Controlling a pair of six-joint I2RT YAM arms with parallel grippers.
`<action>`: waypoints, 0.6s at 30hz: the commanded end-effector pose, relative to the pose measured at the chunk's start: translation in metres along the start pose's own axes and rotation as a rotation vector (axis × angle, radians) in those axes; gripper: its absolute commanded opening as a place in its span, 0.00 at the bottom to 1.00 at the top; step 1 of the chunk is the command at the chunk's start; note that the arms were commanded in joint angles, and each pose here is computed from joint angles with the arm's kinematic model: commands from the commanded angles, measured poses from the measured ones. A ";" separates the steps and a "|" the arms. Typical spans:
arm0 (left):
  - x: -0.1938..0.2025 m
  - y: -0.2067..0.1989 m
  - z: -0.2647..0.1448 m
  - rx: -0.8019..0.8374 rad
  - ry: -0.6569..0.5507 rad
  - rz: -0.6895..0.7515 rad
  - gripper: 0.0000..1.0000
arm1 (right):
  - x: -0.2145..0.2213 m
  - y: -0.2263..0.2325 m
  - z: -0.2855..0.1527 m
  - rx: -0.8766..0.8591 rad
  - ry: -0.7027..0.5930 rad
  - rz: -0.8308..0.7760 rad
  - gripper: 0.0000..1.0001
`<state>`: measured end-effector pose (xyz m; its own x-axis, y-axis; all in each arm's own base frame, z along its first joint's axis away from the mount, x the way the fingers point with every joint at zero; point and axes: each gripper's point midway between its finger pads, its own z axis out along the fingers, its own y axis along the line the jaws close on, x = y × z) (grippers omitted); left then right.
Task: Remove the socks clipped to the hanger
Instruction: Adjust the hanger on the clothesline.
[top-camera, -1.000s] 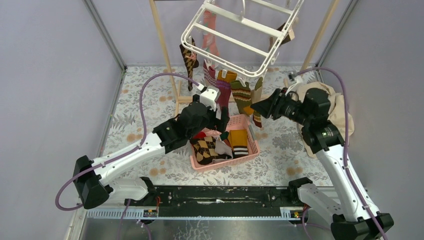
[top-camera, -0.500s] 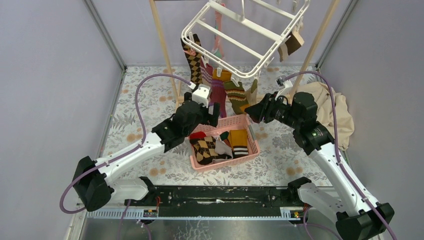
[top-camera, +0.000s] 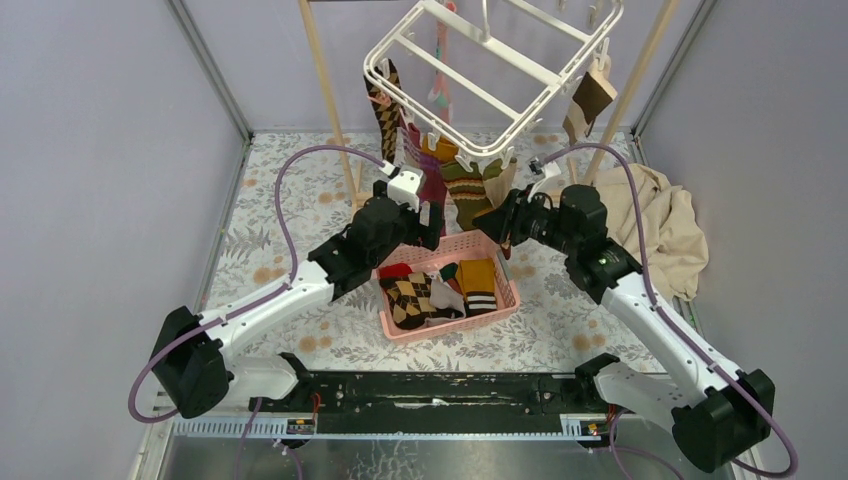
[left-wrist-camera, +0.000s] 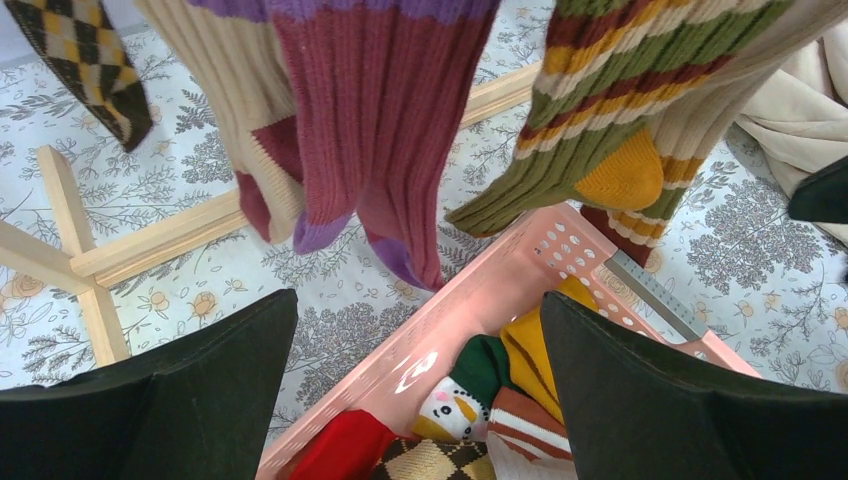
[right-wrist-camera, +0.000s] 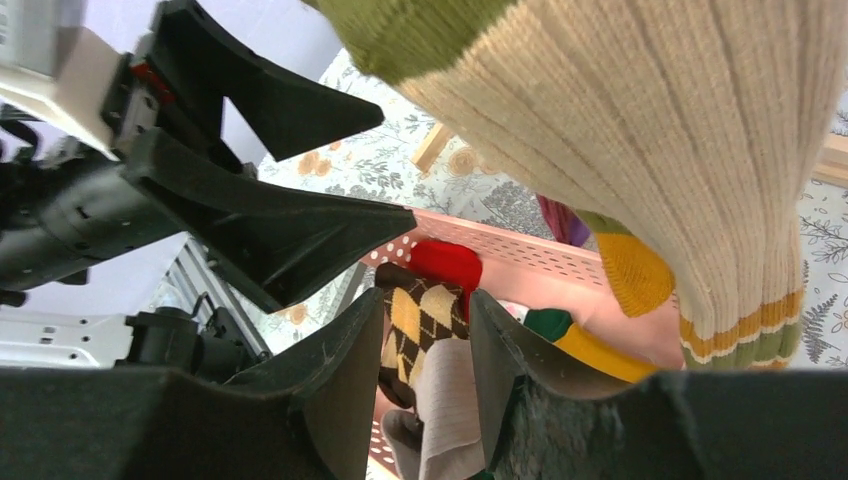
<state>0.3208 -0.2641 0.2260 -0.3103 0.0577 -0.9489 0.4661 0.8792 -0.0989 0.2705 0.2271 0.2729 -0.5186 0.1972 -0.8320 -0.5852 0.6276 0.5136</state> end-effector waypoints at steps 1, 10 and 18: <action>-0.019 -0.004 -0.001 0.026 -0.068 -0.015 0.99 | -0.008 -0.004 0.011 0.013 -0.066 -0.079 0.45; -0.032 -0.010 -0.025 0.076 -0.096 -0.069 0.99 | -0.005 -0.014 0.011 0.049 -0.074 -0.114 0.46; -0.036 -0.014 -0.035 0.106 -0.105 -0.081 0.99 | -0.014 -0.001 0.032 -0.060 -0.103 -0.136 0.51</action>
<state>0.2990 -0.2605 0.2707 -0.2624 -0.0488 -0.9637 0.5172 0.8361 -0.1831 0.2913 0.2319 0.2457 -0.4677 0.1620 -0.8689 -0.5916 0.6730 0.4439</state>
